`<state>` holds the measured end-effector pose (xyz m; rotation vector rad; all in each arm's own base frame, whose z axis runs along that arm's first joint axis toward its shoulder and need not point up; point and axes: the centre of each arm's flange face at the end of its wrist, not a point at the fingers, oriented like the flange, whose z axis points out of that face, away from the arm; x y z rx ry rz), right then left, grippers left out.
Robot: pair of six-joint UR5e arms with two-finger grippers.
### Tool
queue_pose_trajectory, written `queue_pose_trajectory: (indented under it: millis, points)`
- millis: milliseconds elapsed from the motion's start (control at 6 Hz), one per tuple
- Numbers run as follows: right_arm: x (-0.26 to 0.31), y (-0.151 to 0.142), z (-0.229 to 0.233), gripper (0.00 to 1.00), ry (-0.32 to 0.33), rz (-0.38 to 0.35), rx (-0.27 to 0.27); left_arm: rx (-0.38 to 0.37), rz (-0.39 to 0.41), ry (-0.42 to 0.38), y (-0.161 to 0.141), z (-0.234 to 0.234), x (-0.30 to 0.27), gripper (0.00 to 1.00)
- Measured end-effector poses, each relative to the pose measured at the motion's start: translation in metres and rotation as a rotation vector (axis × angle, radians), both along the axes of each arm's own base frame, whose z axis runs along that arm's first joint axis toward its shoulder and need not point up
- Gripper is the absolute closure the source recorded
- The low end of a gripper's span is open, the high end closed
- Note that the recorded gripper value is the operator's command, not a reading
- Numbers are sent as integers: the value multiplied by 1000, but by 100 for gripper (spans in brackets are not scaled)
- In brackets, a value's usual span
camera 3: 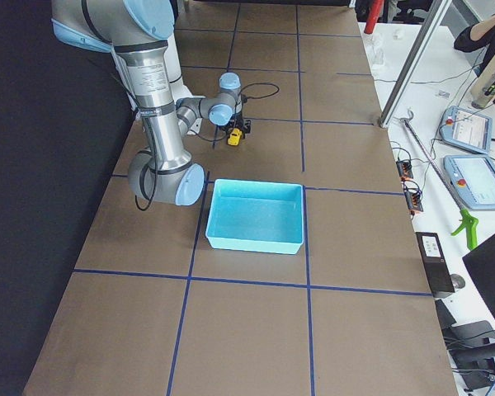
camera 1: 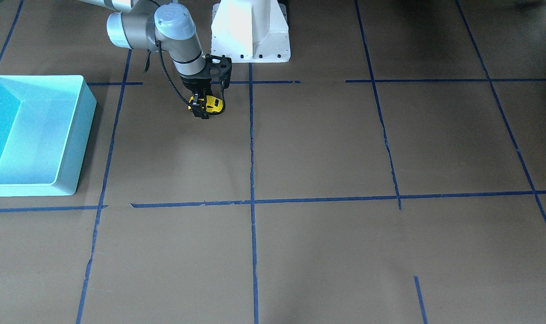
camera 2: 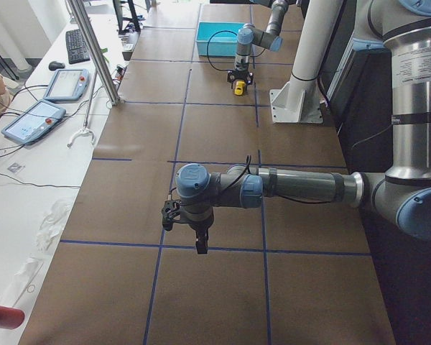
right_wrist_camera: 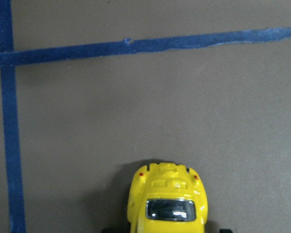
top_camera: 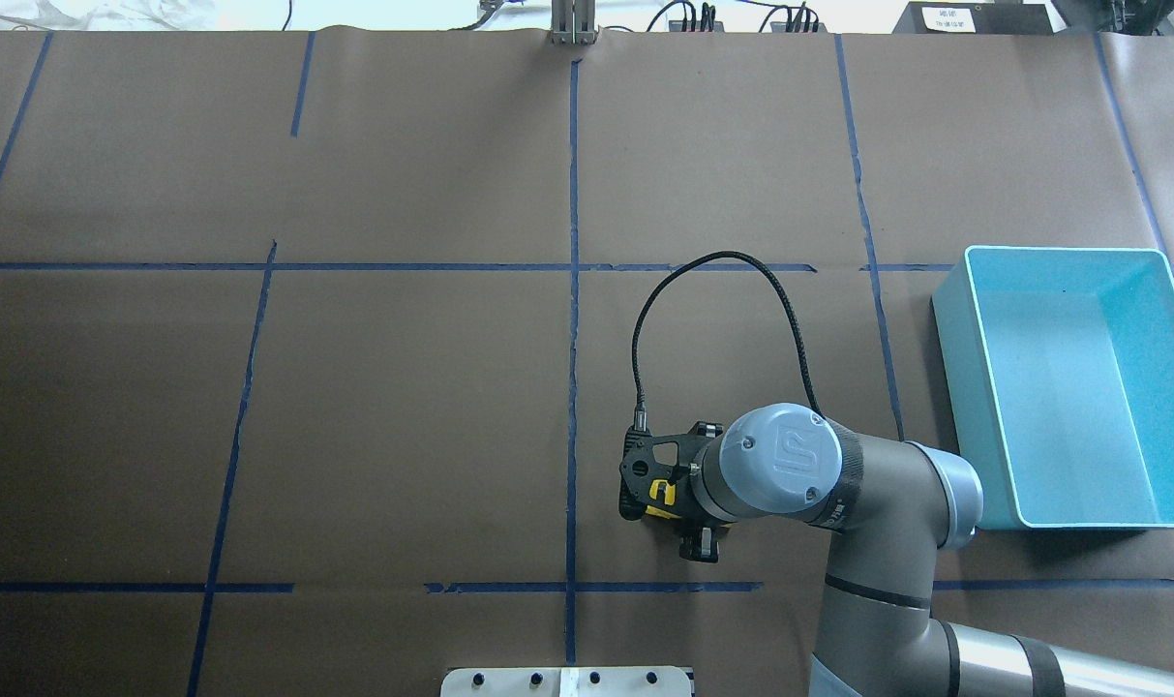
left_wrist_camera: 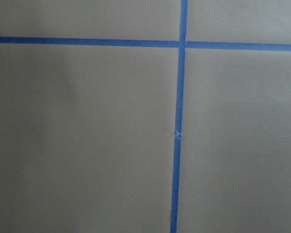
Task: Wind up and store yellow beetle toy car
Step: 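Lift the car off the table with the right gripper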
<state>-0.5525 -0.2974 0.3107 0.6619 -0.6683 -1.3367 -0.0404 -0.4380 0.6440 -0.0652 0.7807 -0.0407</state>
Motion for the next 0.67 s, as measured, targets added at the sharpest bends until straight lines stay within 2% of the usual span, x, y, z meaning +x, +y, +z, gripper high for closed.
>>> queue_pose_trajectory:
  millis: [333,667]
  points:
    - [22,1,-25,100,-46,10,6,-31,-7,79,2,3,5,0]
    - [47,-1,-49,100,-64,25,9,-37,-7,85,4,6,5,0]
